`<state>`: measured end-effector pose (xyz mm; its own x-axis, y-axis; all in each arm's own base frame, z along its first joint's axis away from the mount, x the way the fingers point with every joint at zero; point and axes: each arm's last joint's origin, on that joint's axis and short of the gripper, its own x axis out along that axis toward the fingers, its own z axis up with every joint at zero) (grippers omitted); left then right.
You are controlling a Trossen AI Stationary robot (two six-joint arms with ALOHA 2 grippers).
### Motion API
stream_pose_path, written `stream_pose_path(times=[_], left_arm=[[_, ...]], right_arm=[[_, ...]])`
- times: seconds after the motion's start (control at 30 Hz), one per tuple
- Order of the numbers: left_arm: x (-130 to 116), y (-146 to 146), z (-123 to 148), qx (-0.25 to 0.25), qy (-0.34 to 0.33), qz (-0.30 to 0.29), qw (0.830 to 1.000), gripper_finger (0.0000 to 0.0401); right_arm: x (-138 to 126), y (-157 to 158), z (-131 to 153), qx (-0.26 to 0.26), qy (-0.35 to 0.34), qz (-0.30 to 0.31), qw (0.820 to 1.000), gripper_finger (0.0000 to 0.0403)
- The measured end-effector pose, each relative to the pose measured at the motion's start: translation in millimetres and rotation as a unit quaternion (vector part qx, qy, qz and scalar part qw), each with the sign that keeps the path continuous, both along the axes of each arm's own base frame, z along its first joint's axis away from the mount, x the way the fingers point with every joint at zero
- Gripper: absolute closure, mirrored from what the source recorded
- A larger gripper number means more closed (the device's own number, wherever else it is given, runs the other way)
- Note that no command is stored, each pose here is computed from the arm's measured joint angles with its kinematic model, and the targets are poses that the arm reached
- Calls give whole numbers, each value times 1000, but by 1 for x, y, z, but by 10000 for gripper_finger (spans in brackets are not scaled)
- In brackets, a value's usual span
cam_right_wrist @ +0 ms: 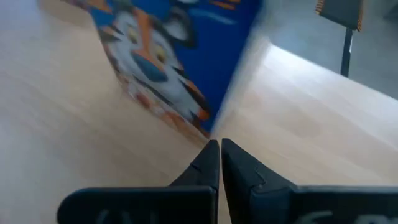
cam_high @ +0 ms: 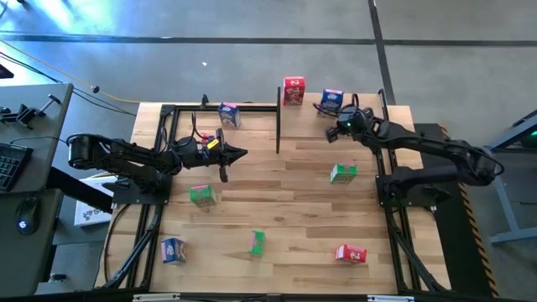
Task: Stack cereal on shelf
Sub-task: Adjust the blue cereal box
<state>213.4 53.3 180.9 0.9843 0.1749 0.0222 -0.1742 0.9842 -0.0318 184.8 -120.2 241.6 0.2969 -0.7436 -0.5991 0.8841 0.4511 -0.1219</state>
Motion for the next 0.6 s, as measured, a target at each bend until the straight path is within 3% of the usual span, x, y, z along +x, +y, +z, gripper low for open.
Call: stream_pose_path(times=[0.33,0.6], left_arm=[[0,0,0,0,0,0,1000,401],[0,0,0,0,0,0,1000,401]], right_arm=[[22,-12,-14,-13,-1,7,1000,403],[18,-18,-10,-45,4,-22,999,403]])
